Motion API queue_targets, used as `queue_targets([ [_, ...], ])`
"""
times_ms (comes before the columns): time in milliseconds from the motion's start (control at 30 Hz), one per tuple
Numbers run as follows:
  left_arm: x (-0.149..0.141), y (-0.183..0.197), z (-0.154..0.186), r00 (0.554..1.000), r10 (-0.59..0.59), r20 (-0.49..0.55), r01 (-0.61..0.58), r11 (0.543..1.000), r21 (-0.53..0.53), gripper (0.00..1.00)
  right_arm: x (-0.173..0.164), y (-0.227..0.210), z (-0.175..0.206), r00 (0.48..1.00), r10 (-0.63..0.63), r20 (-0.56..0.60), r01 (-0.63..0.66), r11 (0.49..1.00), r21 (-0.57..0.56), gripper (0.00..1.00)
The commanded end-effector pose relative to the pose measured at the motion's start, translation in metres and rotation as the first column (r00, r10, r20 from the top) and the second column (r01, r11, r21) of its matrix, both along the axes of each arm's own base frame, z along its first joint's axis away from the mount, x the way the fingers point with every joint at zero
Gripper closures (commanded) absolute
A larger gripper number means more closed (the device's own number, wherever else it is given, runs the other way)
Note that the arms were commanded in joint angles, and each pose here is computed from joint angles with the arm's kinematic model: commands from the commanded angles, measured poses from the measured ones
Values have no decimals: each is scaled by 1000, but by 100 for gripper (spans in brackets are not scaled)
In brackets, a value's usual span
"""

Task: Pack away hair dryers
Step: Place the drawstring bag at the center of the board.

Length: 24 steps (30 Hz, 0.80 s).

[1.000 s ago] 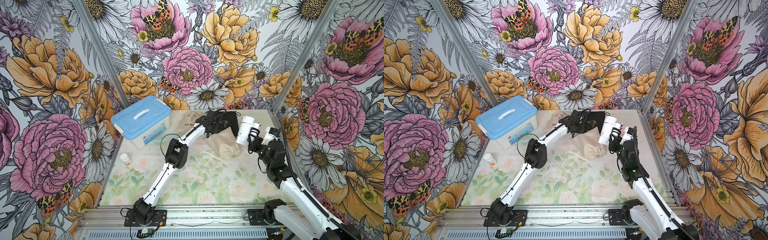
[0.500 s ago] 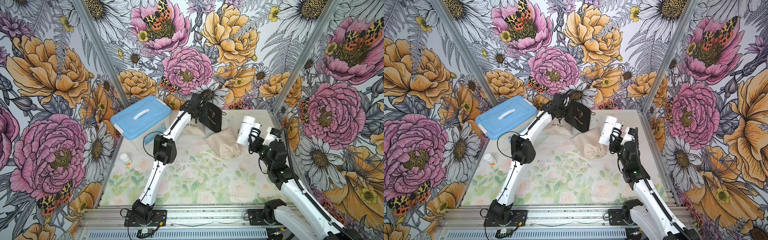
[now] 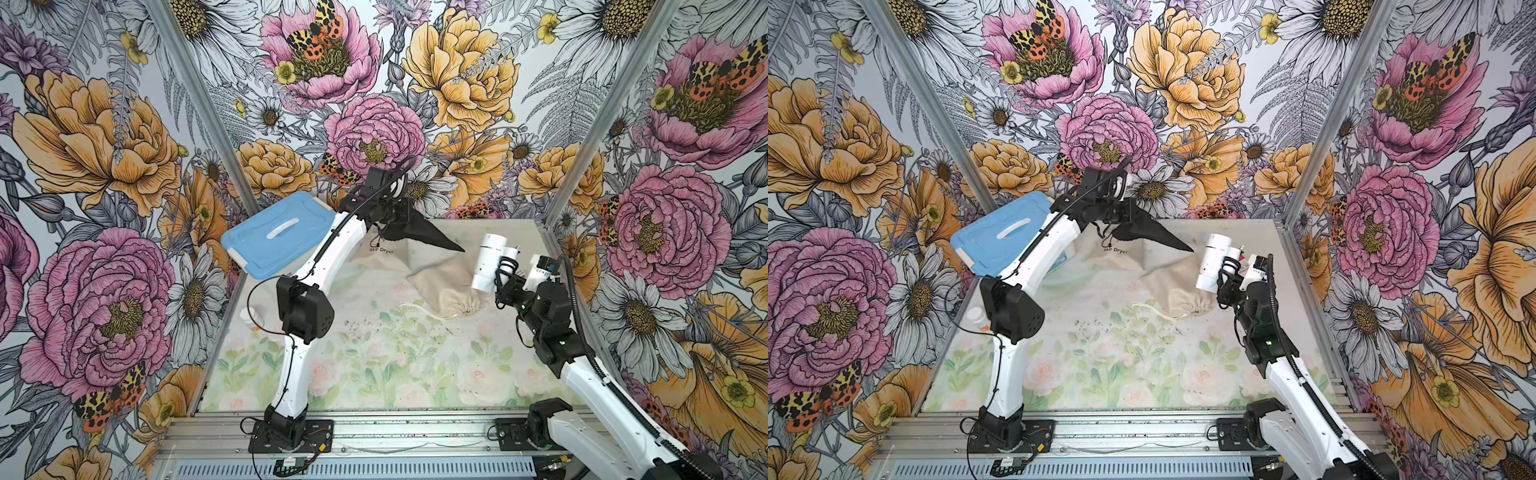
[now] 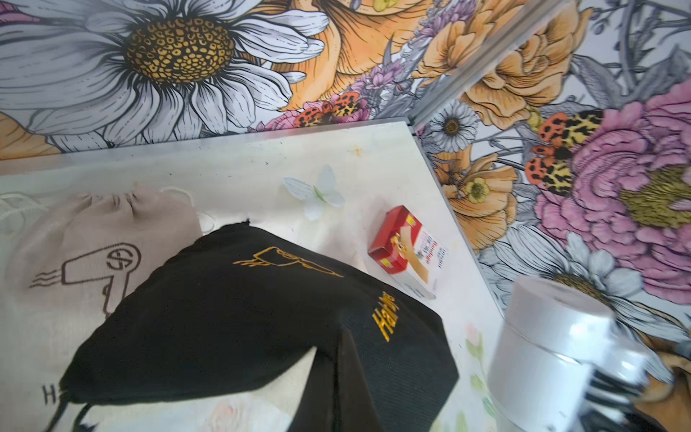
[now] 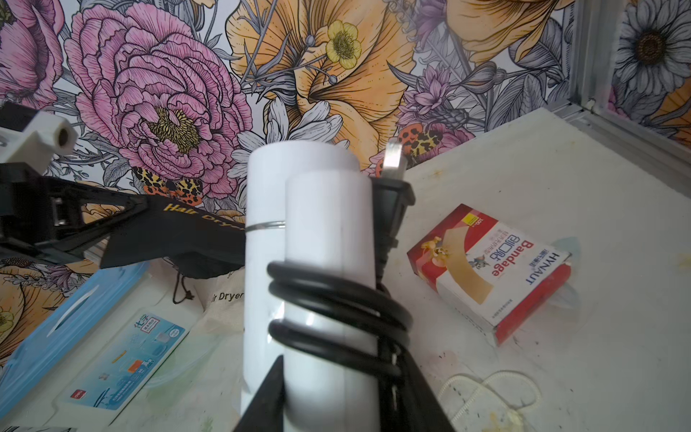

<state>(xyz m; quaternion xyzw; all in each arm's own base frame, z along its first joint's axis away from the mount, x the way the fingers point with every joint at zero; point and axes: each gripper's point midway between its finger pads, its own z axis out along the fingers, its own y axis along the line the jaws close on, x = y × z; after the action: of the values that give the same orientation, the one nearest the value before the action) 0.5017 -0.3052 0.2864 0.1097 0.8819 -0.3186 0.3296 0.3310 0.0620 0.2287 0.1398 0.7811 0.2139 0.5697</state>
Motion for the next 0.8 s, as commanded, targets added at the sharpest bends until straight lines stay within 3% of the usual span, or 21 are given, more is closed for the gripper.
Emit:
queue_targets([
  [0,-36,17,41,995,-97,17,98,991,-89,100,5,3,37,993,21,116,-23,1000,18,90],
  [167,-98,37,19,980,-176,-93,166,980,-110,100,2,6,42,991,43,130,-46,999,22,90],
  [300,-139,80,-35,969,-77,-237,67,996,-52,100,-2,8,45,989,56,135,-59,998,19,90],
  [500,-190,114,-112,899,19,-438,-28,1000,-14,100,-2,12,44,988,72,139,-77,997,28,90],
  [533,-192,118,-118,891,36,-453,-43,999,-4,93,-2,12,44,987,74,140,-79,996,28,90],
  [600,-194,128,-125,879,90,-469,-90,996,22,47,-1,14,43,987,81,139,-86,996,30,90],
  [667,-190,139,-121,882,160,-443,-148,987,62,30,-1,15,43,987,86,137,-91,995,32,90],
  [767,-184,143,-97,917,204,-343,-180,979,99,22,-2,16,41,987,87,135,-92,995,33,90],
])
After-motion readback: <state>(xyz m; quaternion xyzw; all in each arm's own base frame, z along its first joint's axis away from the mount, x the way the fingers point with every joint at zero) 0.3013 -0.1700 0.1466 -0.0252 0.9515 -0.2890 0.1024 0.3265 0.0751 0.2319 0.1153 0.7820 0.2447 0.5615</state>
